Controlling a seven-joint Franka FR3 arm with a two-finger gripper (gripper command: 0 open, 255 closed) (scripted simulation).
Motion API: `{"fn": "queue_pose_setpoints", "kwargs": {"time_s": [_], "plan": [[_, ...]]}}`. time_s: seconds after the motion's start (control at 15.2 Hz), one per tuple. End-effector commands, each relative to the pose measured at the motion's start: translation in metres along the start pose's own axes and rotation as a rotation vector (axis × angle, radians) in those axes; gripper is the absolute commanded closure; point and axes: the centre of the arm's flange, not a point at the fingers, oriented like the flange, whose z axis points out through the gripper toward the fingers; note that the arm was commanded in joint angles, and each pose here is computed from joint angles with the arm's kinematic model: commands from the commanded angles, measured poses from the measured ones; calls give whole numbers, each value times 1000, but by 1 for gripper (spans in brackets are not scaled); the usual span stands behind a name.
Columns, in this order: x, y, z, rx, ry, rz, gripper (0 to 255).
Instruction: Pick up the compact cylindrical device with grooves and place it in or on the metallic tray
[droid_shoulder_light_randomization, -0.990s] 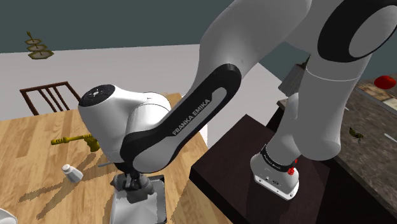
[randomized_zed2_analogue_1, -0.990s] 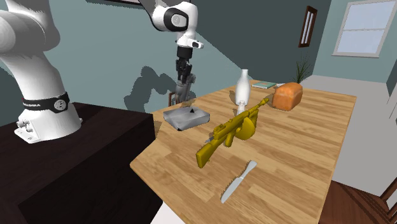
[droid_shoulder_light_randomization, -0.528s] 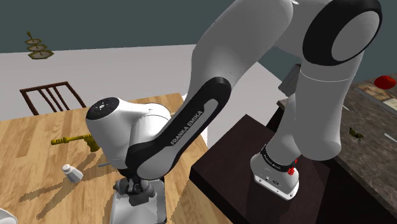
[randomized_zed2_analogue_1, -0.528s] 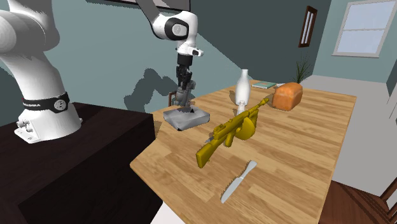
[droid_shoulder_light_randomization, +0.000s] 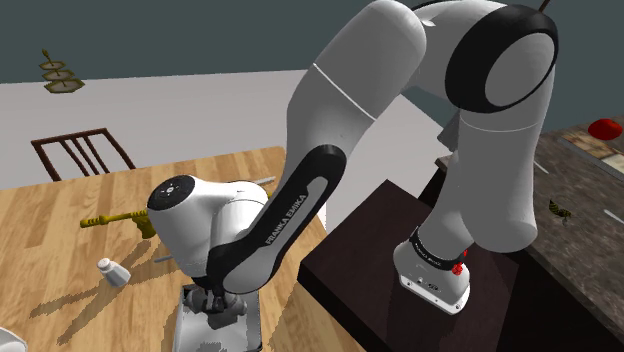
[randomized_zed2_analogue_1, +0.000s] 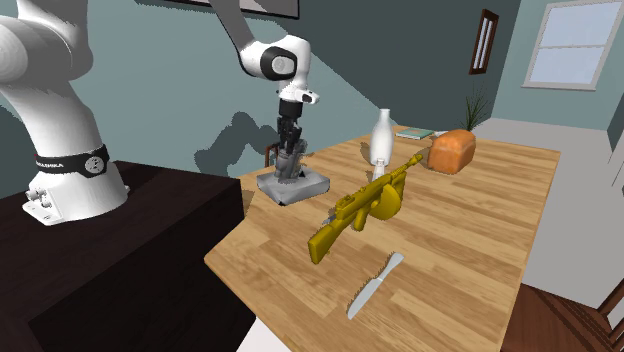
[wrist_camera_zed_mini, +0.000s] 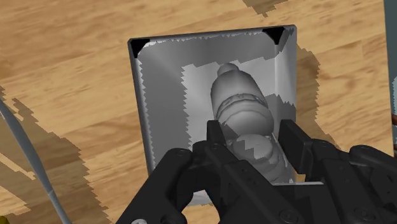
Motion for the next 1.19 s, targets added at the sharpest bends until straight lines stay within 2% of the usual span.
{"fn": "queue_pose_setpoints", "kwargs": {"time_s": [0.0,0.46,0.53,0.86,1.12], "plan": [[1,1,5,0,1,0,255],[1,1,5,0,1,0,255],[1,1,5,0,1,0,0],[1,1,5,0,1,0,0],[1,1,-45,0,1,0,0]]}}
